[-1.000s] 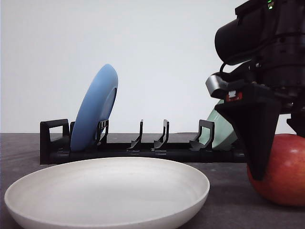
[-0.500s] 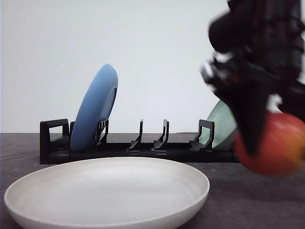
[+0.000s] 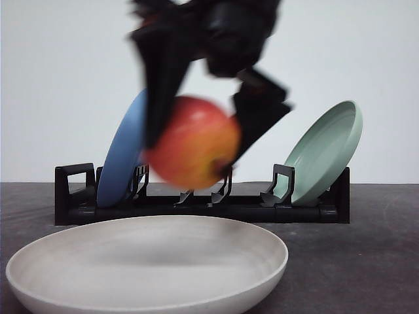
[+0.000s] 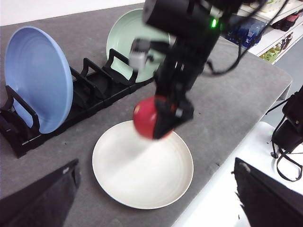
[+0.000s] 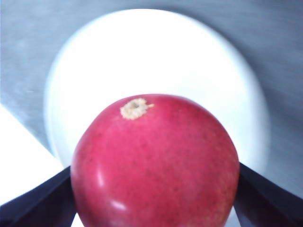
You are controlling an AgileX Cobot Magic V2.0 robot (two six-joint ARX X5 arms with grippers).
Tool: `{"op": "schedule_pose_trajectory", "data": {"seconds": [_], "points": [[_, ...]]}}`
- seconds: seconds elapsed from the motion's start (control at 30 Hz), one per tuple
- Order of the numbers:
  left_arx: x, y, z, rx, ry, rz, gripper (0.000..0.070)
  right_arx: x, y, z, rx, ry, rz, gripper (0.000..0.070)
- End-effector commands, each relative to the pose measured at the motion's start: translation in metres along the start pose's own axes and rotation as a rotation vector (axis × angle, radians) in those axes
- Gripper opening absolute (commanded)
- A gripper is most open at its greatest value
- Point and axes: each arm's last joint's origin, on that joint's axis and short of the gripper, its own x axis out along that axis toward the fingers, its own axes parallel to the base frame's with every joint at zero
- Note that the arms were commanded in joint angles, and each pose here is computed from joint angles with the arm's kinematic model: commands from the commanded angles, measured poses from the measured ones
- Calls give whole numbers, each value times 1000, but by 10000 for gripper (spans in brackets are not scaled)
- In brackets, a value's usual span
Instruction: Place pomegranate in white plate
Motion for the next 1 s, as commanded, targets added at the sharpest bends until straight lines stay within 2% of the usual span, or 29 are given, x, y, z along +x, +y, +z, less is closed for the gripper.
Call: {"op": "schedule_pose_trajectory", "data": {"seconds": [0.0,0.2,0.5,0.57,0.6,0.67,0.73,0.97], "points": [[-3,0,5,-12,-21,-16,626,12,11,4,-9,1,-2,411],[-3,0,5,-12,-20,-16,626,50,25,4,-55,59,-41,411],[-3,0,5,-23,-20,-16,626,79,21,1,-44,161,-77,420],[-3,0,5,-23,-20,-16,626,80,21,0,-44,169,-81,450],[-3,0,5,-23,-20,-16,625,80,21,0,-44,169,-80,489],[-3,0,5,-23,-20,-16,626,80,22,0,-48,166,-77,609],[-3,0,5,-23,-20,-16,626,80,23,0,-48,163,-76,700],[-3,0,4,-39,-19,-15,626,68,25,0,-62,135,-67,700]]}}
